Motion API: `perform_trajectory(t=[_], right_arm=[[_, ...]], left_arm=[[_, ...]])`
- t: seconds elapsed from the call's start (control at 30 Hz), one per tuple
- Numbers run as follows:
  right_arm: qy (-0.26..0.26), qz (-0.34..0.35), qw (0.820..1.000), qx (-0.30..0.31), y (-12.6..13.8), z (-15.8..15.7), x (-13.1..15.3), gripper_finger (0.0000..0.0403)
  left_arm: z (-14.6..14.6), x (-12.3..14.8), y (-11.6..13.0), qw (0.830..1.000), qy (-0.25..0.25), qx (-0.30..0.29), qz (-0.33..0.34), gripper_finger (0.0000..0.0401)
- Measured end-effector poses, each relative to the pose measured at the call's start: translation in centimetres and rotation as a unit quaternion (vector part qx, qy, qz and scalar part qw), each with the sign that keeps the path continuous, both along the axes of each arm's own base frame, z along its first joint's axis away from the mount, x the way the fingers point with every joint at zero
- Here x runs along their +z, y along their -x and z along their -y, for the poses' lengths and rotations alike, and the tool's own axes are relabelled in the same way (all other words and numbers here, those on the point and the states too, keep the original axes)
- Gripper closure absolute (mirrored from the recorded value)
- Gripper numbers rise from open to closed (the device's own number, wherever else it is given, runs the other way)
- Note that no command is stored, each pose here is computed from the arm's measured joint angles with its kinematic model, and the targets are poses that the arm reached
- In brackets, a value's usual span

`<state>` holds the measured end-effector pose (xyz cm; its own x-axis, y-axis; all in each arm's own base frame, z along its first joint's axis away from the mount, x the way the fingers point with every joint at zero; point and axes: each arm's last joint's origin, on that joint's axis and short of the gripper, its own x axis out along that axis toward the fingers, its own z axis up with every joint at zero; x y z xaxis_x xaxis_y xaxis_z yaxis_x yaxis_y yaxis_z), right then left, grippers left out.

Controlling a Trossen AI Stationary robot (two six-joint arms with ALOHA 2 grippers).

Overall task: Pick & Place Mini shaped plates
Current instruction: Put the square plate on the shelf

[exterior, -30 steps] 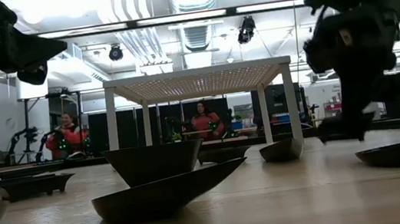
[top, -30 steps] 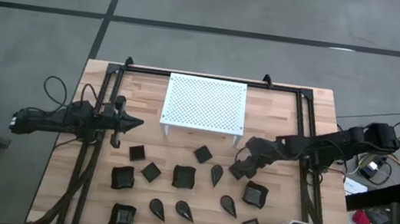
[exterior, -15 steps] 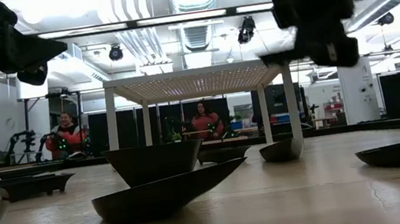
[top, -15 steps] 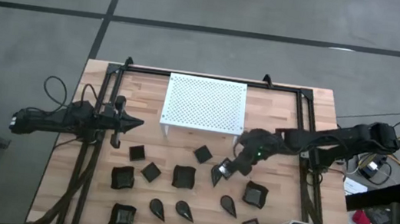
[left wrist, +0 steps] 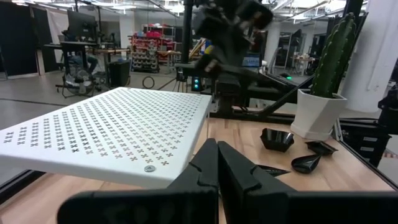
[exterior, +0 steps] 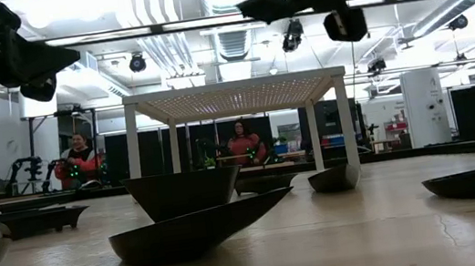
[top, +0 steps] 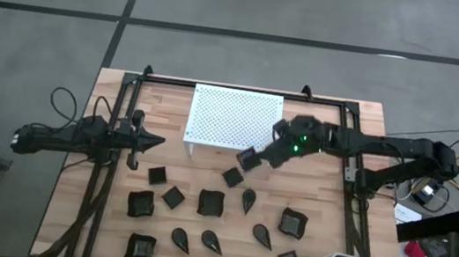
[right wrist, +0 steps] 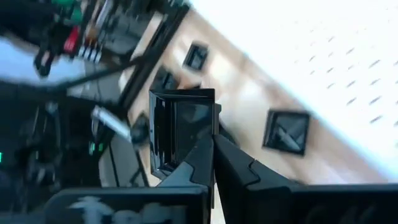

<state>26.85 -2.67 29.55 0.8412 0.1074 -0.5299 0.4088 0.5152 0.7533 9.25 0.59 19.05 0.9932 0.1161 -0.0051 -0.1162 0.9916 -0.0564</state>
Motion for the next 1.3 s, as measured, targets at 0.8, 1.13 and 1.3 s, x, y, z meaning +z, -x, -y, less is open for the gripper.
perform_trajectory(t=[0.8,1.13,1.3], right_arm=[[-0.063,-0.019,0.975,-0.212,3.1,9.7,-2.0,0.0394],[-0.079,-0.05,0.974,-0.209,2.2,10.7,-3.9,0.0394],[-0.077,-0.051,0.973,-0.213,1.9,11.2,-4.4,0.0394]], left_arm=[[0.0,0.0,0.0,1.0,0.0,-0.001,0.0,0.0401],[0.0,-0.1,0.0,1.0,0.0,-0.002,-0.003,0.0401],[0.0,-0.1,0.0,1.0,0.0,-0.002,-0.003,0.0401]])
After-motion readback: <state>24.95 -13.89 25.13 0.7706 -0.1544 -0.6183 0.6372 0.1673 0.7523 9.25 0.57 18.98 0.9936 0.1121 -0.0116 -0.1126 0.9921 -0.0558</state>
